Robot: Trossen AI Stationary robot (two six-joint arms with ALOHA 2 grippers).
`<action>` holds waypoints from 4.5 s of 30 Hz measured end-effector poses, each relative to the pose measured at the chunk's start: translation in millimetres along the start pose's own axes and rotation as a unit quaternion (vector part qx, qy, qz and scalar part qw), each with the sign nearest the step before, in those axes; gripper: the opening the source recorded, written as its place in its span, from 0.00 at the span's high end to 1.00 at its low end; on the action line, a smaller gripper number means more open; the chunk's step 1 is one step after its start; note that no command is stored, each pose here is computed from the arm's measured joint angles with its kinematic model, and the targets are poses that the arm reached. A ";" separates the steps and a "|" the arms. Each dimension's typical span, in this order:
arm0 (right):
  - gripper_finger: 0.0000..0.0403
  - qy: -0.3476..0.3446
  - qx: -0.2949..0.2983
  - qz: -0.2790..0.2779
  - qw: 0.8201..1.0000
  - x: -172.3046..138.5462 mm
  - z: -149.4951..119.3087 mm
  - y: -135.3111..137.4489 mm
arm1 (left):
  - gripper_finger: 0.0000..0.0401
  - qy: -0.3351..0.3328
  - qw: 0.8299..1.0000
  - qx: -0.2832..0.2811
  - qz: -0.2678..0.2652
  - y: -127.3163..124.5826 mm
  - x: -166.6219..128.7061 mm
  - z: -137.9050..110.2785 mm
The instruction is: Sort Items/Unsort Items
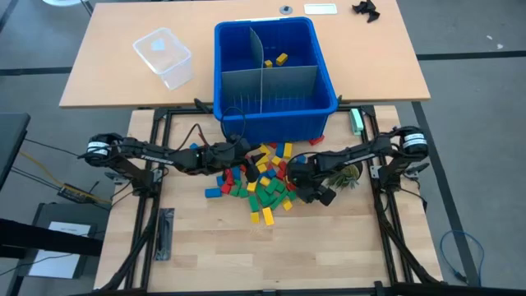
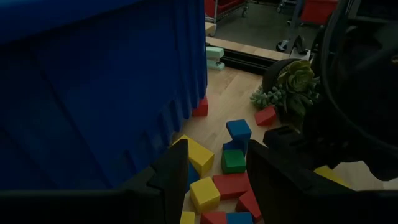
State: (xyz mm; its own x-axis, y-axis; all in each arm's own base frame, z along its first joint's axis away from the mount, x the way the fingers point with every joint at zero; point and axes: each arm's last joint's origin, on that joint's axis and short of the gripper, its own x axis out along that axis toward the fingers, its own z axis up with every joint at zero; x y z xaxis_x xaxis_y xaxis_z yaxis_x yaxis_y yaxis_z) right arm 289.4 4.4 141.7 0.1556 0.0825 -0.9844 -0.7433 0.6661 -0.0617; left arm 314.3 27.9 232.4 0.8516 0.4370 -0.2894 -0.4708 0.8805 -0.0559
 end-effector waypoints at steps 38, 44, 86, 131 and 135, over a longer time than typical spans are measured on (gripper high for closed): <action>0.68 -0.389 0.376 -0.481 0.690 -238.6 -100.7 -22.0 | 0.58 0.000 1.000 0.000 0.000 0.0 0.0 0.0; 0.68 -0.360 0.417 -0.529 0.646 -263.8 -135.9 -64.8 | 0.58 0.000 1.000 0.000 0.000 -0.1 0.0 0.1; 0.18 -0.368 0.483 -0.286 0.741 -301.8 -151.6 -115.7 | 0.58 0.000 1.000 0.000 0.000 0.0 0.0 0.0; 0.46 -0.077 0.192 -0.099 0.973 -23.2 -21.7 -42.4 | 0.58 0.000 1.000 0.000 0.000 -0.1 0.0 0.0; 0.47 -0.072 0.192 -0.105 0.973 -19.9 -21.8 -44.4 | 0.58 0.000 1.000 0.000 0.000 0.0 0.0 0.1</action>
State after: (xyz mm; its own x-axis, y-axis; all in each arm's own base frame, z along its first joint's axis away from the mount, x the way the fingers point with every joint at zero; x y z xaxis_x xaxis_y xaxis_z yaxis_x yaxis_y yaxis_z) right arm 305.2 -43.0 160.4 0.3882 -0.0011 -0.9216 -0.3923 0.9047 -0.1663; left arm 314.3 27.8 232.5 0.8518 0.4371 -0.2889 -0.4709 0.8804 -0.0564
